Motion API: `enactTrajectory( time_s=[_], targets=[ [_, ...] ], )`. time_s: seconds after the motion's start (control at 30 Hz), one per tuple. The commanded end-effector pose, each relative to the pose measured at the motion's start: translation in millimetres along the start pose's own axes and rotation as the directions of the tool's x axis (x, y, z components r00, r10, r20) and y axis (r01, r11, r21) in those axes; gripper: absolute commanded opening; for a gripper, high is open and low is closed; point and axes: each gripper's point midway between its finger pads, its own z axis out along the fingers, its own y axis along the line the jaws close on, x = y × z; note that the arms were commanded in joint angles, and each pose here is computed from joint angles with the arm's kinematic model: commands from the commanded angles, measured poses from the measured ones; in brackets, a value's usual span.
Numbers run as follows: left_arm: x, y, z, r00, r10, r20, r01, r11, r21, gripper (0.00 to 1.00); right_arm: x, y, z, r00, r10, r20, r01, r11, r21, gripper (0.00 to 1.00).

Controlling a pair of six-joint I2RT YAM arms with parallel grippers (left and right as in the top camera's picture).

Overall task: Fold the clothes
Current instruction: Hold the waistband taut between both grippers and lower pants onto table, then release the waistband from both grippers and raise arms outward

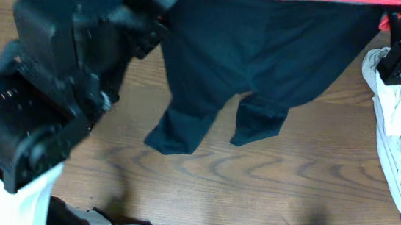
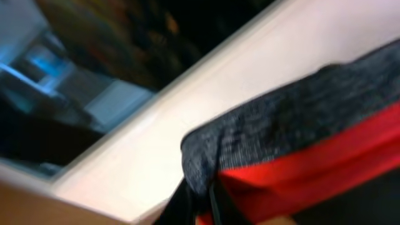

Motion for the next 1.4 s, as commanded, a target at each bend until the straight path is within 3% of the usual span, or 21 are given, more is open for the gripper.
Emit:
enactTrajectory(
  time_s=[0.0,0.17,0.3,0.47,0.6,0.8,1.07,1.2,1.37],
  targets=[
    [24.7,8.3,12.3,0.978,-0.201,-0.059,0.206,0.974,0.09,0.09,-0.9,-19.8,-6.9,1.0,0.028,0.012,-0.029,0.994,0.104,0.01],
    [69.3,-1.0,52.8,0.904,-0.353,-0.243,0.4,0.898,0.182,0.1,21.7,-23.3,1.0,0.995,0.062,-0.084,-0.051,0.991,0.12,0.01],
    [86.1,-10.2,68.8,0.878,-0.355,-0.32,0.429,0.881,0.201,0.08,45.1,-27.9,17.1,0.979,0.075,-0.192,-0.049,0.989,0.139,0.01],
    [84.3,-10.0,55.2,0.871,-0.374,-0.319,0.447,0.873,0.195,0.08,56.5,-30.6,29.6,0.966,0.083,-0.246,-0.047,0.988,0.147,0.01],
    [68.8,6.2,22.5,0.887,-0.399,-0.233,0.44,0.883,0.164,0.08,35.1,-29.0,26.6,0.986,0.027,-0.162,-0.005,0.991,0.132,0.01],
    [30.4,31.4,-61.1,0.904,-0.429,0.003,0.423,0.893,0.152,0.08,-16.5,-16.2,-27.6,0.996,0.034,0.081,-0.042,0.994,0.096,0.01],
    [3.7,49.6,-190.9,0.851,-0.424,0.311,0.395,0.906,0.152,0.08,-30.8,-5.3,-102.2,0.97,0.087,0.227,-0.102,0.993,0.055,0.01],
    [2.3,46.1,-214.8,0.833,-0.422,0.356,0.383,0.906,0.179,0.08,-31.2,0.0,-131.4,0.955,0.11,0.275,-0.122,0.992,0.026,0.01],
    [2.7,50.4,-199.8,0.837,-0.438,0.329,0.408,0.899,0.159,0.08,-31.5,1.4,-144.1,0.947,0.123,0.298,-0.134,0.991,0.016,0.01]
  ],
)
